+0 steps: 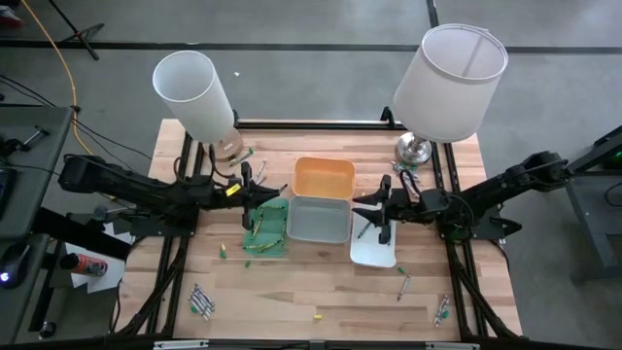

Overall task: Sort crayons
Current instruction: Put the blue crayon into the white bin

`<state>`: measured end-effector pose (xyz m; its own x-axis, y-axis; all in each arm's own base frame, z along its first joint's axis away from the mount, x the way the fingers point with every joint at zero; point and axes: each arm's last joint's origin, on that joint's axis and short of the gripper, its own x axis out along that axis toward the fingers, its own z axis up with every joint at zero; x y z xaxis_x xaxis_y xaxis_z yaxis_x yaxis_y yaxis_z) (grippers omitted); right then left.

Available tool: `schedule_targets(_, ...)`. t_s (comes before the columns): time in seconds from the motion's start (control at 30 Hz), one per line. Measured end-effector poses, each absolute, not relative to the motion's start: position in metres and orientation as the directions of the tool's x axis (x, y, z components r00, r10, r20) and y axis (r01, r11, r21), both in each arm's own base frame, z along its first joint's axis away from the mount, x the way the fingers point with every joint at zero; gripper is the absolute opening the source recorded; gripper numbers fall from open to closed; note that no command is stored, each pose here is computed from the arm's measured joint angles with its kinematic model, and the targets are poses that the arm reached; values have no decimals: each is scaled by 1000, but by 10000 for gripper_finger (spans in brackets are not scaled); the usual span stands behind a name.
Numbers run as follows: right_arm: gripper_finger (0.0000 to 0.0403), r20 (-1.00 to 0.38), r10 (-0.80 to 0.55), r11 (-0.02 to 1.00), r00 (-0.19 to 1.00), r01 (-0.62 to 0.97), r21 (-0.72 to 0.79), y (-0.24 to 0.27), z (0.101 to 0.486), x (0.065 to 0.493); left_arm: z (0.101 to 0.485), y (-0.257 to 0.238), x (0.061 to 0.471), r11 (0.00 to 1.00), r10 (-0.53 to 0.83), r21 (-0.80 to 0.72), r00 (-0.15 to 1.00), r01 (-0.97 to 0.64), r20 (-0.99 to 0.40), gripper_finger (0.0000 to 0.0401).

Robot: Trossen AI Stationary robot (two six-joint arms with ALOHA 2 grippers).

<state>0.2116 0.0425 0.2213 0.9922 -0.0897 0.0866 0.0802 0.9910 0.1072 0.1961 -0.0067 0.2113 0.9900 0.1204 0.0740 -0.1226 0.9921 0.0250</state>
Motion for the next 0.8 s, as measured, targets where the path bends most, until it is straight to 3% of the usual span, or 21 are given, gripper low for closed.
schedule_targets(0.37, 118, 250, -88, 995, 964, 75, 62, 48, 218, 241, 206, -14, 214, 998, 62, 0, 981, -63, 182, 0)
schedule_targets(0.6, 118, 206, -127, 992, 970, 129, 4, 49, 220, 301, 199, -25, 241, 1000, 25, 7, 987, -26, 156, 0)
schedule_targets(0.8, 118, 172, -126, 990, 977, 135, -41, 53, 223, 326, 200, -34, 248, 1000, -13, 18, 988, 10, 155, 0)
